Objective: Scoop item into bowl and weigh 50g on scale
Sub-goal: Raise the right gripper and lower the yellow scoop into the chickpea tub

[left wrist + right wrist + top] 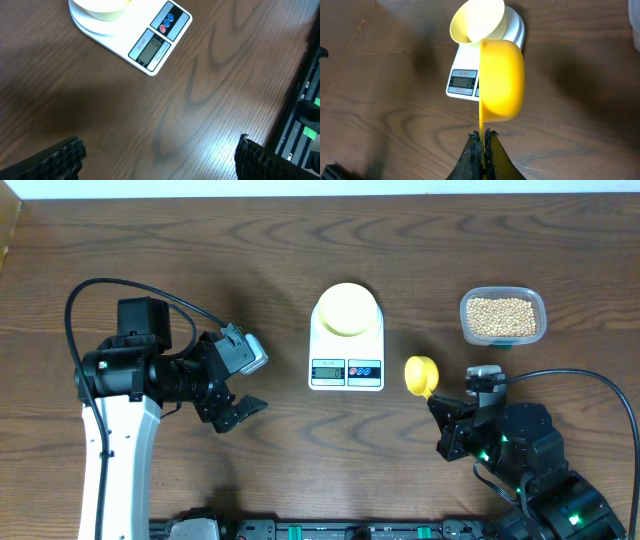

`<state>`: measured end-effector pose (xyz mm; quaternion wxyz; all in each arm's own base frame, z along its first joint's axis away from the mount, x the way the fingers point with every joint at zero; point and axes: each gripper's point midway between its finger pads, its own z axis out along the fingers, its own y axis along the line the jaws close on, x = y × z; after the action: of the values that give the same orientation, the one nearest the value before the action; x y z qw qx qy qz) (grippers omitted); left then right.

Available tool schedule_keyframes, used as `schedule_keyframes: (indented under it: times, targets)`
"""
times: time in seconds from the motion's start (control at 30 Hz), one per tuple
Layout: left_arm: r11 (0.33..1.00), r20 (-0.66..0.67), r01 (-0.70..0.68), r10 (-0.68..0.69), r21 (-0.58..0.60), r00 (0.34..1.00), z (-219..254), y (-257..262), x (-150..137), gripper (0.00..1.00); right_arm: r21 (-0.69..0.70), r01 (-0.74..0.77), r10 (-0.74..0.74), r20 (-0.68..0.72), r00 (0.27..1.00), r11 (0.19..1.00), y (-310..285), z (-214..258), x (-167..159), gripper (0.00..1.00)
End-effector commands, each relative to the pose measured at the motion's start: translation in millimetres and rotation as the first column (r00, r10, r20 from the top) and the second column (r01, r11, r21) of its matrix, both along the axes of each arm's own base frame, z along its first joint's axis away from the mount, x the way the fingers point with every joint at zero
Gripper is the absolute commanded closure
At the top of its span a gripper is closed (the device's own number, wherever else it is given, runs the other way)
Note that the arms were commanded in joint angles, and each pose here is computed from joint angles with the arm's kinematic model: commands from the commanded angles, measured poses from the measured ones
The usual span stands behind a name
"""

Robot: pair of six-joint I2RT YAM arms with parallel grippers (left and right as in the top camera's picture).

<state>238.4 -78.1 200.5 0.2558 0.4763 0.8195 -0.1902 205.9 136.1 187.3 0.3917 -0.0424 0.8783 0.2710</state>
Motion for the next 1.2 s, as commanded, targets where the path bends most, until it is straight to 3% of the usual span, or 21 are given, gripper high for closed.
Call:
schedule_keyframes:
  times: [0.0,1.17]
  targets:
    - [1.0,0.0,0.013,-0.013,0.012,1.0,-2.9,0.5,-2.7,0.02,-0.007,0.004,-0.004,0.015,1.0,1.0,-1.7,2.0,1.5,0.99]
    - [0.999,0.02,0.008,-0.009,0.035,1.0,-3.9,4.0,2.3,0.02,-0.007,0.001,-0.001,0.013,1.0,1.0,-1.3,1.6,1.0,0.99]
